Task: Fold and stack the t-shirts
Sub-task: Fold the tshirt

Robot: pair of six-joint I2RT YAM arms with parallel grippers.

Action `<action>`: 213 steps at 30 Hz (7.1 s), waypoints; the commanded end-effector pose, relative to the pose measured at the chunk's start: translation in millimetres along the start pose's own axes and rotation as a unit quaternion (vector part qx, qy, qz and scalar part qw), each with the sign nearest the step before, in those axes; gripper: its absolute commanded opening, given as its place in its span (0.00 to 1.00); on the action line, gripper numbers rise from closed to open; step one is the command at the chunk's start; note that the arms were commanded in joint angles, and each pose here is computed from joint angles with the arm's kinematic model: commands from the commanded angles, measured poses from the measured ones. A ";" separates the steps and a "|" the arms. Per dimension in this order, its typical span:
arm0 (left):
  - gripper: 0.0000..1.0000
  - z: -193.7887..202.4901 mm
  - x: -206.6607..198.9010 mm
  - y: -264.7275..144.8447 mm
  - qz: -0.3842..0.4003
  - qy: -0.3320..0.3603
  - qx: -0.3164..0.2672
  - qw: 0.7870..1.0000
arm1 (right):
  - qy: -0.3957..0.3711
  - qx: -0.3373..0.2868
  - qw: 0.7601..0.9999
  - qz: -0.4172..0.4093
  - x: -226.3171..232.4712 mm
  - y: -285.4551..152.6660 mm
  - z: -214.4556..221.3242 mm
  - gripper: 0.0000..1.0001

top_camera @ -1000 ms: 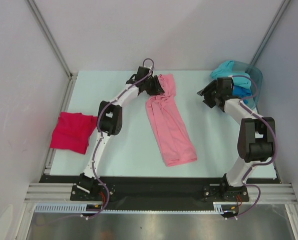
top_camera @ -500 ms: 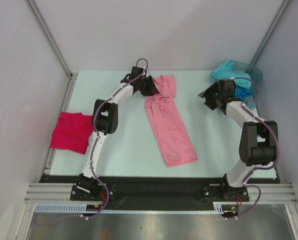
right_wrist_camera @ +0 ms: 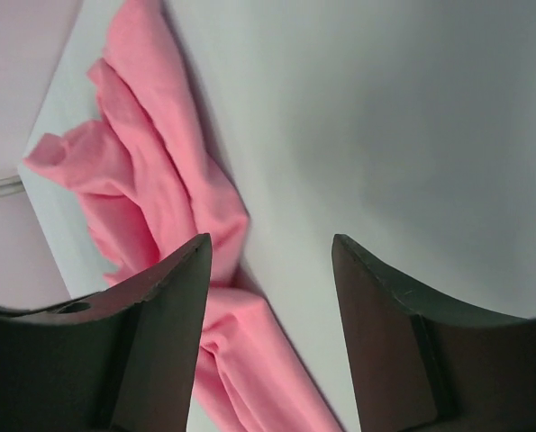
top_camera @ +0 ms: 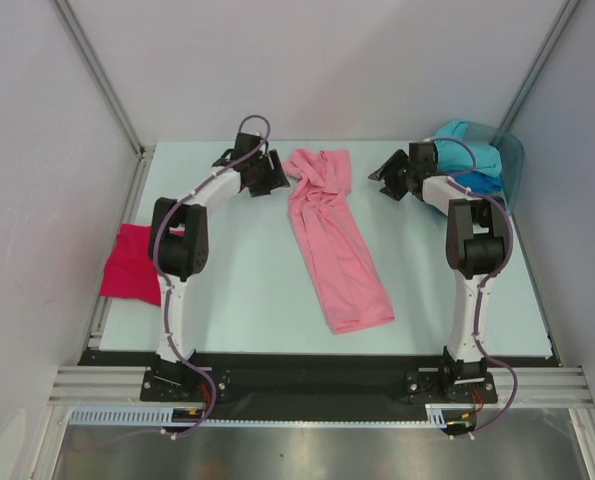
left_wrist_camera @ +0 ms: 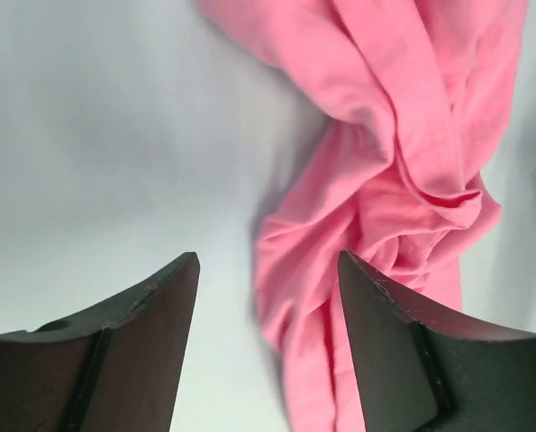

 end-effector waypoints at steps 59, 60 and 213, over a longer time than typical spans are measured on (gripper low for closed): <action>0.67 338.0 -39.0 -163.0 0.155 -0.014 0.119 0.981 | -0.074 0.050 0.996 -0.031 43.5 95.4 -10.4 0.04; 0.67 340.6 -42.1 -163.4 0.159 -0.012 0.121 0.980 | -0.075 0.047 0.996 -0.033 44.9 94.9 -11.8 0.03; 0.46 338.8 -15.7 -176.3 0.176 0.032 0.036 0.983 | -0.101 0.159 0.981 0.037 -122.5 -240.4 333.3 0.43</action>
Point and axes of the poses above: each gripper's point midway between its finger pads, its own y axis out along the fingers, its own x axis along the line the jaws close on, z = x × y, the point moved 3 cm from there along -y, back along the fingers, and after that the axes turned 4 degrees about -y, right-handed, at the moved point
